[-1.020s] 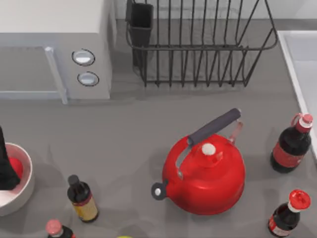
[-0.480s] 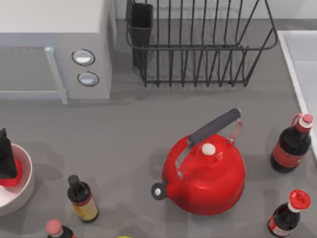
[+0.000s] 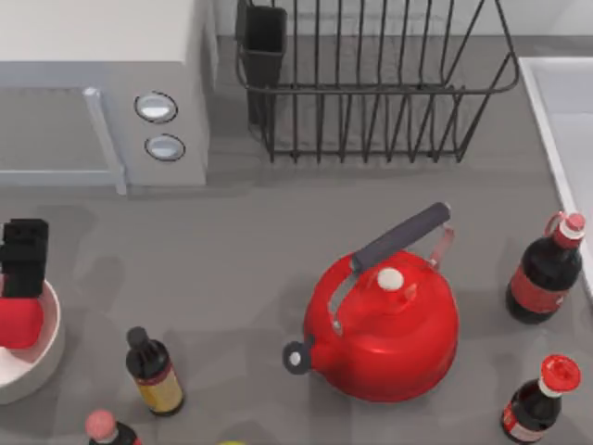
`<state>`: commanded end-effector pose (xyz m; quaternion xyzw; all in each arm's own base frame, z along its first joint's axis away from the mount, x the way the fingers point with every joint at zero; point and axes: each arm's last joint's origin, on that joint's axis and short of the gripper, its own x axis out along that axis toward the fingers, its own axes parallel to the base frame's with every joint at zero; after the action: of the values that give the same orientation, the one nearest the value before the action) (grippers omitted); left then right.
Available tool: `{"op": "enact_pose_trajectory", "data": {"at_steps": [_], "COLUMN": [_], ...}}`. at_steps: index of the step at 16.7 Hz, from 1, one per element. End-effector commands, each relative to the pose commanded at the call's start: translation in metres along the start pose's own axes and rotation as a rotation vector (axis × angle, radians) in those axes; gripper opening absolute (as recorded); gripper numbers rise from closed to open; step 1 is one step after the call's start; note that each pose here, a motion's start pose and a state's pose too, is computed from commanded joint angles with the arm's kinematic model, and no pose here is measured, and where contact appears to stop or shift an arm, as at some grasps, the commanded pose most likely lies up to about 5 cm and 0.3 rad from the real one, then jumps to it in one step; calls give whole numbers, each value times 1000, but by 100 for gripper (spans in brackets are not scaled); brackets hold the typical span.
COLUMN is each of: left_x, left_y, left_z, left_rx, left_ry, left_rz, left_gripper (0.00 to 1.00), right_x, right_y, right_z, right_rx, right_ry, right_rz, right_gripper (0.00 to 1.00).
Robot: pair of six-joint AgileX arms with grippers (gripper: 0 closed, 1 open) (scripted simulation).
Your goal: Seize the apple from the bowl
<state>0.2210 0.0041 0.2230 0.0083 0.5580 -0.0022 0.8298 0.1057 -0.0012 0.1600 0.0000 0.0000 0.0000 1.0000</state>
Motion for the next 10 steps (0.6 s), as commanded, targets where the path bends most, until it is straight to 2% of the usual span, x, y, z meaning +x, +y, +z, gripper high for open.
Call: {"op": "enact_pose_trajectory", "data": {"at_steps": [3, 5, 7, 10], "left_x": [23, 35, 42, 44], "left_y": [2, 3, 3, 4], "left_z": [26, 37, 44, 45], "left_rx": [3, 4, 5, 5], "left_ry": [217, 315, 371, 387], "left_rz": [-6, -10, -12, -13], "left_gripper": [100, 100, 100, 100], "right_x": [0, 0, 0, 0], "right_y": [0, 0, 0, 0], "right_z": [0, 0, 0, 0], "right_rx": [0, 0, 0, 0], "right_ry": [0, 0, 0, 0], "right_rz": [0, 0, 0, 0], "right_gripper": [100, 100, 100, 100]}}
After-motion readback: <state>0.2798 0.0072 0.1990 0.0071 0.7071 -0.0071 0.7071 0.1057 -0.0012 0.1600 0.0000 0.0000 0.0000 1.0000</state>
